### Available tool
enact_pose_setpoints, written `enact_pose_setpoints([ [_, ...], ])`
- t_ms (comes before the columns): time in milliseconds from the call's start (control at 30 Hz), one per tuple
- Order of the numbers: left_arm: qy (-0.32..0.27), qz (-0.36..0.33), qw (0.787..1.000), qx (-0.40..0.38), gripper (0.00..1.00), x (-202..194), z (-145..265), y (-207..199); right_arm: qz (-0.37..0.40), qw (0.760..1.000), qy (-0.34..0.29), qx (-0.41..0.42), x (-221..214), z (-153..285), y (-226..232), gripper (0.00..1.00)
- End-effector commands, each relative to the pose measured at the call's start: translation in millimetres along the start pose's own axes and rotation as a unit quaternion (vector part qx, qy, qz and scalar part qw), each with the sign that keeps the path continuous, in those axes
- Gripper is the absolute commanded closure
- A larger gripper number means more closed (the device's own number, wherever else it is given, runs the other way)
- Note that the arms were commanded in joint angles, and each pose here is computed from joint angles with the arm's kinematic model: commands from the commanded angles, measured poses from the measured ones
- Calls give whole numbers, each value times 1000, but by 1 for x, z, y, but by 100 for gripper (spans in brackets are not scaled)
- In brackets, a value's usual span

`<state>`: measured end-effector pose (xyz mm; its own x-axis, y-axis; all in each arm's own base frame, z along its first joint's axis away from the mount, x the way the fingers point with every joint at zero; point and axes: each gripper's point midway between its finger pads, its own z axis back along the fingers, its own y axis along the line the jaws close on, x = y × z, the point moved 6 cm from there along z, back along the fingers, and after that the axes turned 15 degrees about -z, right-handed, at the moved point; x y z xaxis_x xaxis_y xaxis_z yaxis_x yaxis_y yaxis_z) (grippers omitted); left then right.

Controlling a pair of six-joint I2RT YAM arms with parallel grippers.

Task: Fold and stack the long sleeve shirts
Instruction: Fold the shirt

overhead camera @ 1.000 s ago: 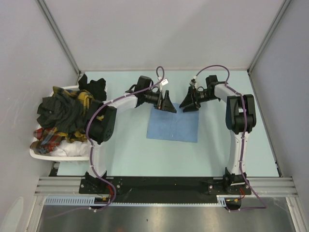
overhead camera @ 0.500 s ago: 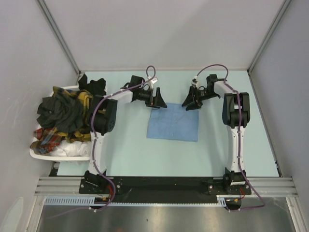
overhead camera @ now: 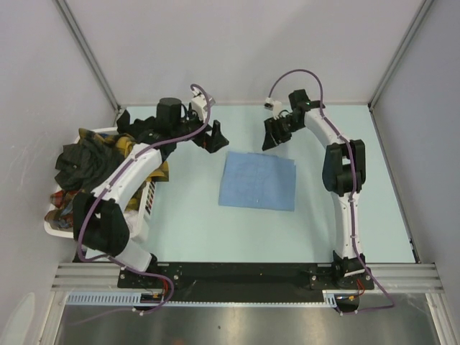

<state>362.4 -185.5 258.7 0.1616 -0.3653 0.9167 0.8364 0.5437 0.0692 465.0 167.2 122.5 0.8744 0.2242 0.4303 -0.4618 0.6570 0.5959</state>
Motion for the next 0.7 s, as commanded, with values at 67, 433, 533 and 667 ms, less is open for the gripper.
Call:
enact_pose_setpoints([
  [67, 24, -22, 997, -66, 1, -8, 1, 6, 111, 993, -26, -5, 28, 11, 40, 36],
  [433, 27, 7, 992, -124, 0, -18, 3, -12, 155, 983, 64, 77, 1, -6, -2, 18],
  [533, 31, 24, 990, -134, 1, -26, 2, -18, 154, 981, 79, 82, -10, -14, -5, 14],
  [667, 41, 32, 989, -135, 1, -31, 0, -18, 137, 984, 78, 79, -13, -27, -20, 11],
])
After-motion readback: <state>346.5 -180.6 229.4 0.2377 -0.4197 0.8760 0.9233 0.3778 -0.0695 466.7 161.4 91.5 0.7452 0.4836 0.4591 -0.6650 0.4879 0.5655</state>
